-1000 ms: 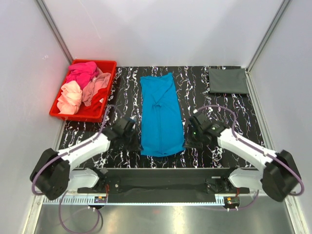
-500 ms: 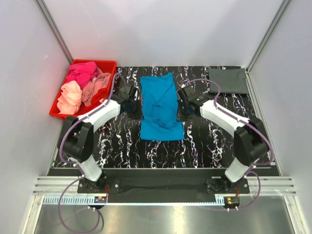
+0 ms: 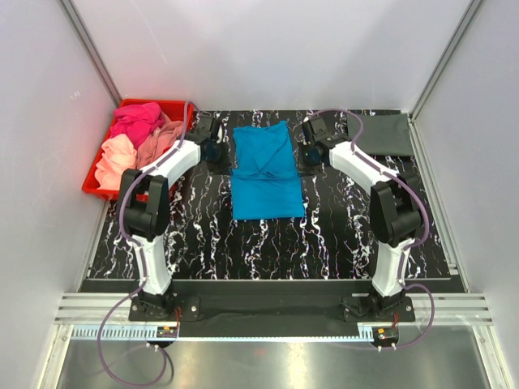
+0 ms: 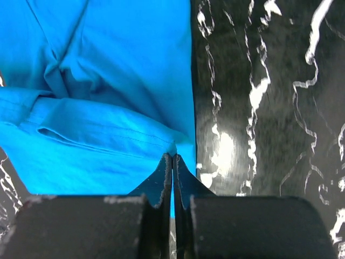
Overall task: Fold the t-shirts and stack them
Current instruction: Fold the tshirt
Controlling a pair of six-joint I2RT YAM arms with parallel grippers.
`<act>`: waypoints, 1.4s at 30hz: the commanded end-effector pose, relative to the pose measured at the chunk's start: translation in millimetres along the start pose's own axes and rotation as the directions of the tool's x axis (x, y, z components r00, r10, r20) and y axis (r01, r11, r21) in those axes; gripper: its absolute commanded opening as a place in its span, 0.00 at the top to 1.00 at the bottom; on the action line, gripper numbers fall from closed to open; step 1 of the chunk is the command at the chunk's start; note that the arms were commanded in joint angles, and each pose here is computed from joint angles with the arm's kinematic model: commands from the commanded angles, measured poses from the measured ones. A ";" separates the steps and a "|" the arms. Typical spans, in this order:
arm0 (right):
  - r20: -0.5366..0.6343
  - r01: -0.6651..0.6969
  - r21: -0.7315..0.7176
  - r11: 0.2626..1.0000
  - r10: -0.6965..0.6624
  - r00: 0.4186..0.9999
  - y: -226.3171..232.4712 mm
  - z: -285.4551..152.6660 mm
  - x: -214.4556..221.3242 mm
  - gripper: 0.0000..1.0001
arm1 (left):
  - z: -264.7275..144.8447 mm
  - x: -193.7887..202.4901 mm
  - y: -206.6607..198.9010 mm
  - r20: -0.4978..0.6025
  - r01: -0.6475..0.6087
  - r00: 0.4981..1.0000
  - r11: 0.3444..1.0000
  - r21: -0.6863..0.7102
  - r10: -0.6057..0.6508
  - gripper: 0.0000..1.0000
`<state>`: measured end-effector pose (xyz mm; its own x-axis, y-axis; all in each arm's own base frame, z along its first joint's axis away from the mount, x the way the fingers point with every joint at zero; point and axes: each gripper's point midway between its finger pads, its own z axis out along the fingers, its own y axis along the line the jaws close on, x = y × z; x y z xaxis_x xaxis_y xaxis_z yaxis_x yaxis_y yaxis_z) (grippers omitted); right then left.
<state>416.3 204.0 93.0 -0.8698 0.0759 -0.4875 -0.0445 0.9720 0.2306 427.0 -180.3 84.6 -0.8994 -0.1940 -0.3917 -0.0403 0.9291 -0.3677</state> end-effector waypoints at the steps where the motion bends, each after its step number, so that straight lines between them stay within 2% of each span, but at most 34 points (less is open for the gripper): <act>1: 0.054 0.054 -0.033 0.998 -0.052 0.997 6.9 0.2 -27.5 1.00 | -2.4 -19.3 3.8 0.028 -0.003 1.000 1.000 -0.013 0.003 1.00; 8: 0.037 0.075 -0.020 0.997 -0.075 0.997 -0.5 24.5 -37.2 1.00 | 12.5 -34.9 8.1 0.028 0.014 0.999 1.000 0.010 -0.014 1.00; 16: 0.028 0.077 0.002 0.997 -0.077 0.997 -6.2 39.2 -38.3 1.00 | 25.2 -36.9 -7.7 0.010 0.001 1.000 0.992 0.125 -0.002 0.99; 17: 0.035 0.077 0.009 0.997 -0.077 0.996 -7.7 39.7 -40.4 1.00 | 23.8 -39.5 -9.4 0.019 -0.002 1.000 0.991 0.135 0.000 0.95; 18: 0.037 0.078 0.010 0.997 -0.079 0.996 -7.7 39.9 -41.3 1.00 | 23.9 -42.0 -11.2 0.027 -0.004 1.000 0.990 0.142 0.000 0.82; 20: 0.048 0.082 0.010 0.997 -0.082 0.995 -7.3 40.4 -47.5 0.99 | 24.1 -47.2 -9.7 0.043 0.000 0.999 0.990 0.139 -0.006 0.71; 21: 0.053 0.087 0.008 0.996 -0.087 0.995 -6.5 40.4 -50.0 0.95 | 21.7 -52.1 -8.2 0.050 0.006 0.999 0.991 0.130 -0.013 0.66; 22: 0.073 0.089 0.003 0.996 -0.089 0.993 -5.1 38.1 -59.2 0.88 | 20.7 -55.2 -4.6 0.054 0.024 0.998 0.993 0.112 -0.030 0.58; 25: 0.108 0.103 0.015 0.995 -0.104 0.989 -3.9 35.6 -76.3 0.79 | 8.2 -64.9 17.1 0.109 0.055 0.992 0.998 0.022 -0.058 0.47; 26: 0.092 0.103 0.017 0.995 -0.104 0.990 -4.2 35.9 -74.2 0.77 | -12.7 -77.5 21.3 0.191 0.051 0.981 0.998 -0.022 -0.045 0.46; 28: 0.090 0.096 0.010 0.995 -0.096 0.991 -1.7 30.7 -76.2 0.70 | -23.2 -71.4 23.6 0.245 0.051 0.969 0.998 -0.029 -0.042 0.42; 29: 0.096 0.091 0.008 0.996 -0.092 0.991 -1.2 25.8 -76.5 0.64 | -28.1 -68.8 14.5 0.262 0.032 0.965 0.999 -0.005 -0.029 0.41; 30: 0.099 0.082 0.006 0.997 -0.082 0.992 -1.2 24.2 -75.5 0.62 | -41.2 -69.0 6.0 0.292 0.013 0.956 1.000 0.016 -0.018 0.41; 32: 0.091 0.061 0.005 0.998 -0.061 0.994 -2.7 20.4 -68.6 0.62 | -36.0 -46.0 -1.0 0.257 -0.008 0.966 1.000 0.024 0.002 0.42; 33: 0.078 0.059 -0.016 0.998 -0.058 0.995 0.8 18.9 -64.1 0.63 | -35.5 -41.8 -13.4 0.253 -0.033 0.967 0.996 0.084 0.010 0.43; 35: 0.061 0.056 -0.035 0.998 -0.054 0.997 1.9 18.7 -57.0 0.68 | -24.1 -21.6 -27.8 0.186 -0.044 0.982 0.985 0.169 0.012 0.44; 36: 0.054 0.057 -0.040 0.998 -0.055 0.997 2.7 19.3 -54.2 0.73 | -20.5 -16.7 -31.3 0.168 -0.046 0.986 0.981 0.187 0.015 0.44; 38: 0.034 0.058 -0.037 0.998 -0.056 0.998 -0.2 23.2 -47.9 0.76 | -7.3 -5.6 -32.2 0.126 -0.038 0.992 0.982 0.185 0.015 0.45; 40: 0.004 0.053 -0.044 0.998 -0.053 0.999 -0.2 25.0 -40.0 0.75 | -2.7 3.4 -27.0 0.091 -0.014 0.996 0.987 0.162 0.000 0.45; 42: -0.039 0.047 -0.055 0.997 -0.049 0.998 -0.6 21.6 -27.4 0.70 | -1.8 18.0 -15.4 0.062 0.000 0.998 0.993 0.117 -0.008 0.43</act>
<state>462.2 204.1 63.6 -0.8850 0.0118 -0.4655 -0.0974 0.9729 0.2097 420.3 -201.5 96.8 -0.8534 -0.2059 -0.4788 0.0431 0.8877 -0.4584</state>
